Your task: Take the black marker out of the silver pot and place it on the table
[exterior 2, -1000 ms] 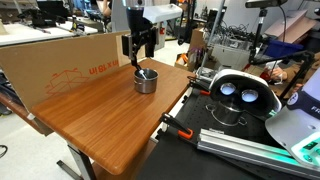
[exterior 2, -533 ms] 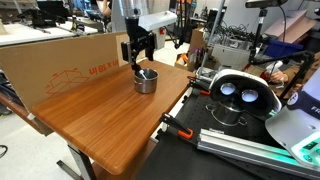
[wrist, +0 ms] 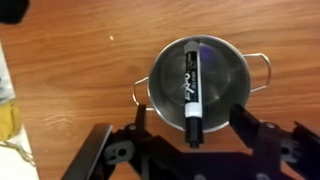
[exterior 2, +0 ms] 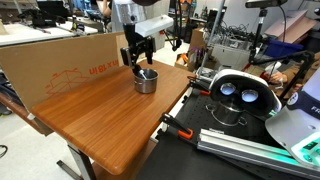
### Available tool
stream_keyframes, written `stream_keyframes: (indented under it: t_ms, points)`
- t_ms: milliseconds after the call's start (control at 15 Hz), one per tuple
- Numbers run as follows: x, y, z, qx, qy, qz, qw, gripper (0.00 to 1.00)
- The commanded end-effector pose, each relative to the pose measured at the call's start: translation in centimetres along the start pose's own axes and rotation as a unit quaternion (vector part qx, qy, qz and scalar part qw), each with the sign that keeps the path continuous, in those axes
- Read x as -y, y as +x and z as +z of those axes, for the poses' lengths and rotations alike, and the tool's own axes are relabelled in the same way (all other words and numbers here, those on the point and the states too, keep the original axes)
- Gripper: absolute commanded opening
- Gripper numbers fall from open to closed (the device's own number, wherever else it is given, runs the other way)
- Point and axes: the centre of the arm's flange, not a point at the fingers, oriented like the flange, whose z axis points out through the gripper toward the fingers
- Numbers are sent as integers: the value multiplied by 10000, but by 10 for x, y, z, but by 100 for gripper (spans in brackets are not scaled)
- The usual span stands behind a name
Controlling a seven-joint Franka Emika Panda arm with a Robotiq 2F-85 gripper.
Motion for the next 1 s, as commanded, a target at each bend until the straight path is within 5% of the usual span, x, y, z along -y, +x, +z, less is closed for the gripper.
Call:
stream_keyframes:
  t_ms: [0, 533, 933]
  points:
    - [3, 11, -1, 87, -162, 57, 9998, 58]
    - [2, 16, -3, 156, -149, -3, 9998, 0]
    - [2, 14, -7, 102, -114, -19, 9999, 5]
